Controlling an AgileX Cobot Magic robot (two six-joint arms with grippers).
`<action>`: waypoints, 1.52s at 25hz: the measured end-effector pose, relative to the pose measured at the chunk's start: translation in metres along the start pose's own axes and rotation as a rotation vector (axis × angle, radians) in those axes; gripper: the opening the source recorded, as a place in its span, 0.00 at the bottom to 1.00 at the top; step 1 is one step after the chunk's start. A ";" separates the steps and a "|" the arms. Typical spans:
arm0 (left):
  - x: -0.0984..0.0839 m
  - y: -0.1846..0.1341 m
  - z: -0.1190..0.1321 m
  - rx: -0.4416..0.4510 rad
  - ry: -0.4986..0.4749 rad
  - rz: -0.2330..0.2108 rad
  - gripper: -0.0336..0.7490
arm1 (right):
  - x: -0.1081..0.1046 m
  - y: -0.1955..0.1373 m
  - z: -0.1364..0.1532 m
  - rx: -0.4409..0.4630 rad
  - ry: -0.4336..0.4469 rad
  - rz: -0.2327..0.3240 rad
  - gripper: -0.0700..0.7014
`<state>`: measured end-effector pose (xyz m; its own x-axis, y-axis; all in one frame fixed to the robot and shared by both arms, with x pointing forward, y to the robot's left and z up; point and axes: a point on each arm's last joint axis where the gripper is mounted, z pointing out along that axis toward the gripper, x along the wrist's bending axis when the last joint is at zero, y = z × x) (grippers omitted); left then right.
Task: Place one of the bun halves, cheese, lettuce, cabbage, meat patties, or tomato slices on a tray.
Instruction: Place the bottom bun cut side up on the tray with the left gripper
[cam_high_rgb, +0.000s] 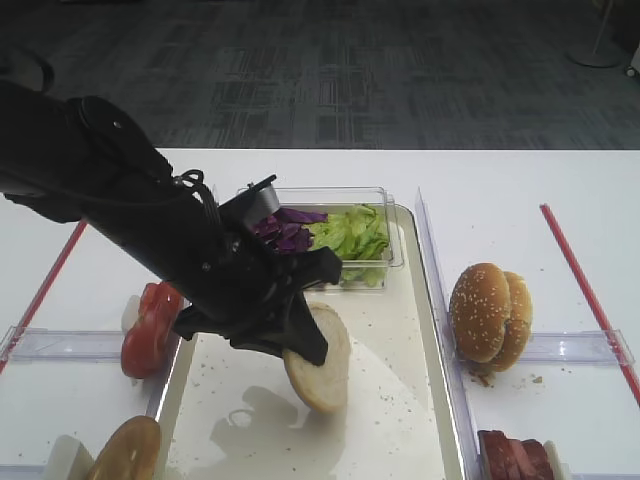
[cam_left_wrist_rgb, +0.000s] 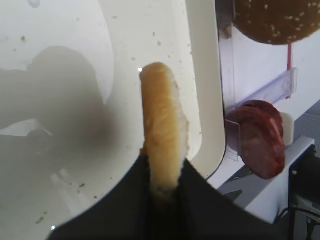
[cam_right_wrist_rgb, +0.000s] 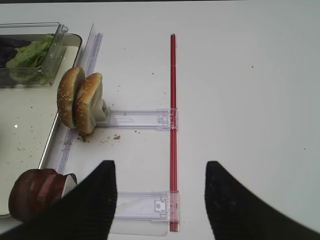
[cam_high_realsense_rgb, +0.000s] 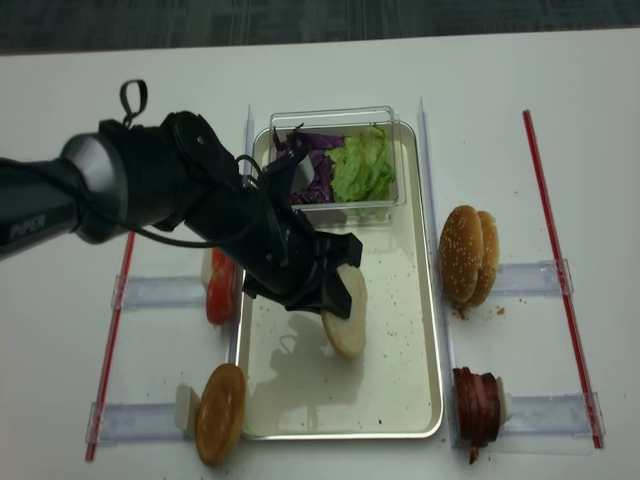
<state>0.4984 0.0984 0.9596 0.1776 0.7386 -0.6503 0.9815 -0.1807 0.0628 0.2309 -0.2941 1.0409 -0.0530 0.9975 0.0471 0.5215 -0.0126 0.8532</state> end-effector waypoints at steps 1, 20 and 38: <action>0.003 0.002 0.001 -0.002 0.001 -0.006 0.08 | 0.000 0.000 0.000 0.000 0.000 0.000 0.64; 0.025 0.011 0.016 0.007 -0.009 -0.064 0.18 | 0.000 0.000 0.000 0.000 0.000 0.000 0.64; 0.029 0.009 0.016 0.036 0.033 -0.092 0.69 | 0.000 0.000 0.000 0.000 0.000 0.000 0.64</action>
<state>0.5108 0.1077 0.9296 0.0896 0.7743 -0.6264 0.9907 -0.1337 -0.0236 0.2309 -0.2941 1.0409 -0.0530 0.9975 0.0471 0.5215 -0.0126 0.8532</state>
